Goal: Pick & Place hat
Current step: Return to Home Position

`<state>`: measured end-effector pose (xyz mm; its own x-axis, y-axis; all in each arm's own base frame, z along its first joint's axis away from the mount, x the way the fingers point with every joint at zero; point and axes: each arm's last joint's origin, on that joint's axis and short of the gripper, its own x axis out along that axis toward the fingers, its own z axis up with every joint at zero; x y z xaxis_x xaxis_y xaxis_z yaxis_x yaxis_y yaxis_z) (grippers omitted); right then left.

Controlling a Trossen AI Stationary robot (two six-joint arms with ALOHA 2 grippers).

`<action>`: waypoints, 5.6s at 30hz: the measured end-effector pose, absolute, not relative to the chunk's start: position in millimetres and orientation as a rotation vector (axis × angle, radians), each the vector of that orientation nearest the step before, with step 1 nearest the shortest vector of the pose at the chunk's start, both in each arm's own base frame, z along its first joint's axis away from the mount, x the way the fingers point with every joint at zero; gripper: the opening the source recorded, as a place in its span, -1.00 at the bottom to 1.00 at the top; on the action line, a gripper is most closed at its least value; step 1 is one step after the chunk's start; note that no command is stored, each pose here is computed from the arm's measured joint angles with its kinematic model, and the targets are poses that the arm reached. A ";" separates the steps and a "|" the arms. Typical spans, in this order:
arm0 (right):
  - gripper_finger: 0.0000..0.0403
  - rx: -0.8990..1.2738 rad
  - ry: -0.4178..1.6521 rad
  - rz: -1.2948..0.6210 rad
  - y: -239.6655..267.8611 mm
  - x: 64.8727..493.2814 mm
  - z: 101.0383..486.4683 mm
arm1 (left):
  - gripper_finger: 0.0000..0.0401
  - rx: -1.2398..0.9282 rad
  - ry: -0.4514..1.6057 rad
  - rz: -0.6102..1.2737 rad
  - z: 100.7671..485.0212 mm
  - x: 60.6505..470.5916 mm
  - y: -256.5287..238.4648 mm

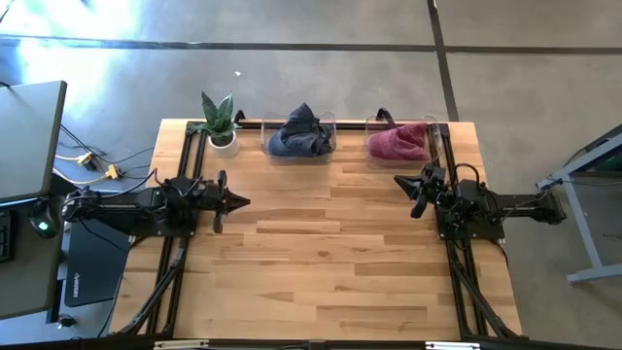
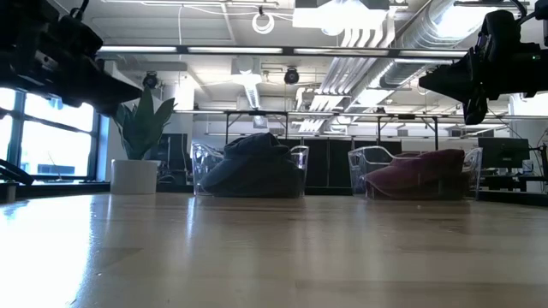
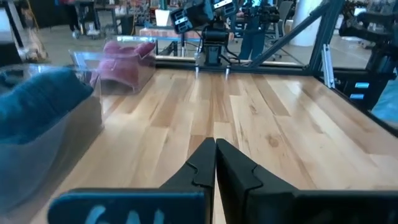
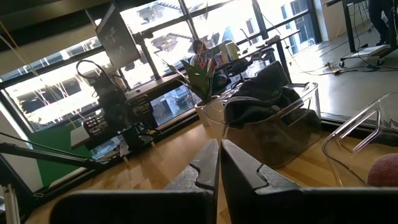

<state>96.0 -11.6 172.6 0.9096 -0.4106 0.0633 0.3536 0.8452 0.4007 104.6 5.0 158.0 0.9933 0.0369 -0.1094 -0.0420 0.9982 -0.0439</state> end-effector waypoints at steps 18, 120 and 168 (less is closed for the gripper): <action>-0.94 0.396 -0.156 -0.399 -11.2 95.4 173.3 | -0.93 0.011 0.106 0.040 158.3 104.5 5.1; -0.98 -0.079 -0.025 0.029 2.7 97.6 167.9 | -0.93 0.010 0.108 0.042 158.2 104.5 5.2; -0.94 -0.079 -0.025 0.029 2.7 97.6 168.0 | -0.93 0.010 0.108 0.042 158.2 104.5 5.2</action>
